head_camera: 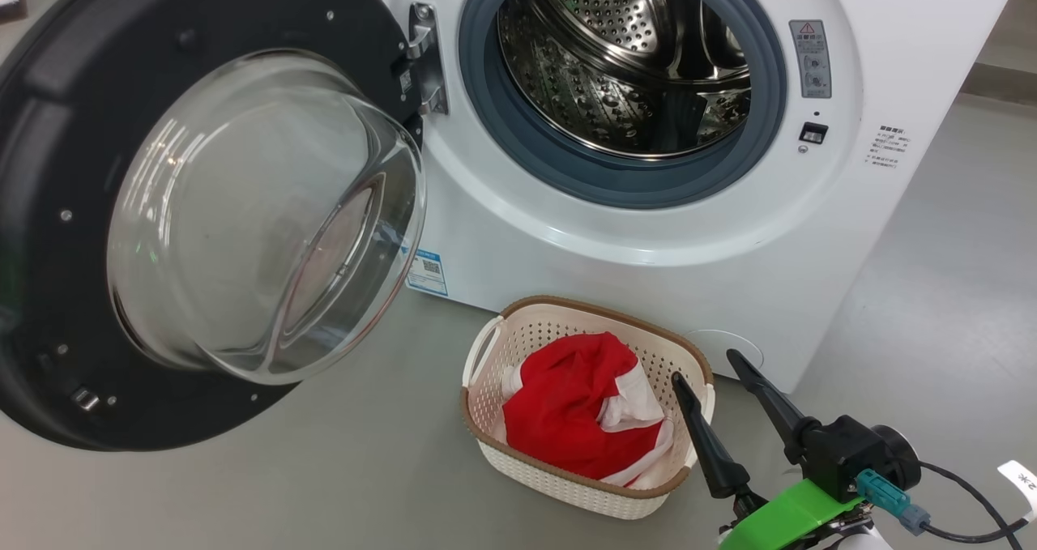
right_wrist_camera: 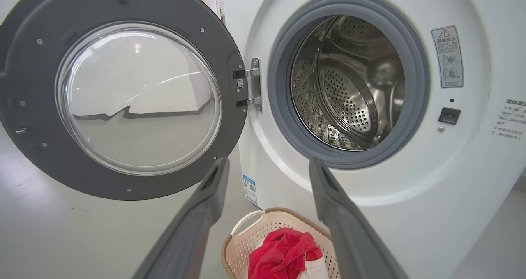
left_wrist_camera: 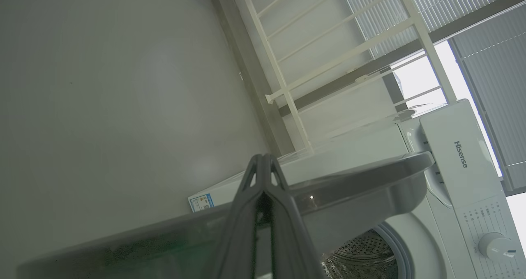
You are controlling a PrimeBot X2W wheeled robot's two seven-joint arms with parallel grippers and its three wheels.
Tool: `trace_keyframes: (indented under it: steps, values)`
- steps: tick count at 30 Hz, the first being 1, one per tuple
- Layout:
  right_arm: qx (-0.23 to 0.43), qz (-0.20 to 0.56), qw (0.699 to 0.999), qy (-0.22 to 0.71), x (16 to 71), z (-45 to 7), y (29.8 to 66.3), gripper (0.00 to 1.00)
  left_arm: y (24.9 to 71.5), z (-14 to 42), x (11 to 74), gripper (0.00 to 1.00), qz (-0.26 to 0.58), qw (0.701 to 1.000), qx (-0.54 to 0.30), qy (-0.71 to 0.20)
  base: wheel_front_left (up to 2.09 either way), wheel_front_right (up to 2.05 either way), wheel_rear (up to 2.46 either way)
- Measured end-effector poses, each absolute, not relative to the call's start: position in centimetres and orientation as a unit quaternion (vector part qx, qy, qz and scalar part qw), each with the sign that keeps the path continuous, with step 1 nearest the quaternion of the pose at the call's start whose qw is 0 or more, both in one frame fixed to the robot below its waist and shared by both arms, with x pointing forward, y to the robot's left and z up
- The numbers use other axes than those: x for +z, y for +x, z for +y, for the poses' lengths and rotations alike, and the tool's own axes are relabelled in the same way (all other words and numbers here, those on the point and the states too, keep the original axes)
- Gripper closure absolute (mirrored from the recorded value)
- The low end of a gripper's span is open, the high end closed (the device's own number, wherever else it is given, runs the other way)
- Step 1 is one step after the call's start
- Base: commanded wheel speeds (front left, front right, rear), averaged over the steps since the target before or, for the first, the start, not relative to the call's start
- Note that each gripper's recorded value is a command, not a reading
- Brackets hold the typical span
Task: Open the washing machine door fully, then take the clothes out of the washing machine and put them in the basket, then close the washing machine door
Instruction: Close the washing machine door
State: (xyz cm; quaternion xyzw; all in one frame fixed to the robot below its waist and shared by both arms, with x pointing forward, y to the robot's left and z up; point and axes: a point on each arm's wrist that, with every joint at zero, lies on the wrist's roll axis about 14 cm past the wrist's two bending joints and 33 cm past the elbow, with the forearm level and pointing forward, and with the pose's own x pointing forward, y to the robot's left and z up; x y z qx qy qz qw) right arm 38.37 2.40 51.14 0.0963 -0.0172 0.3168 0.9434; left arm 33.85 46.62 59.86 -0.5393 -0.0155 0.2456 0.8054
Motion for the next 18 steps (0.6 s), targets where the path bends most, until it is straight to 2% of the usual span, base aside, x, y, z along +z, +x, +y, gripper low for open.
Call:
trace_keyframes:
  steps: [12,18]
  values:
    - [0.321,-0.022,0.942,0.096,51.6,2.7,38.2,0.00,33.9,44.8,60.3,1.00,0.000,0.801,0.189,-0.569,0.00,0.00,0.00]
    - [0.323,-0.024,0.941,0.096,51.8,2.8,38.1,0.00,34.0,43.6,60.6,1.00,-0.008,0.783,0.151,-0.603,0.00,0.00,0.00]
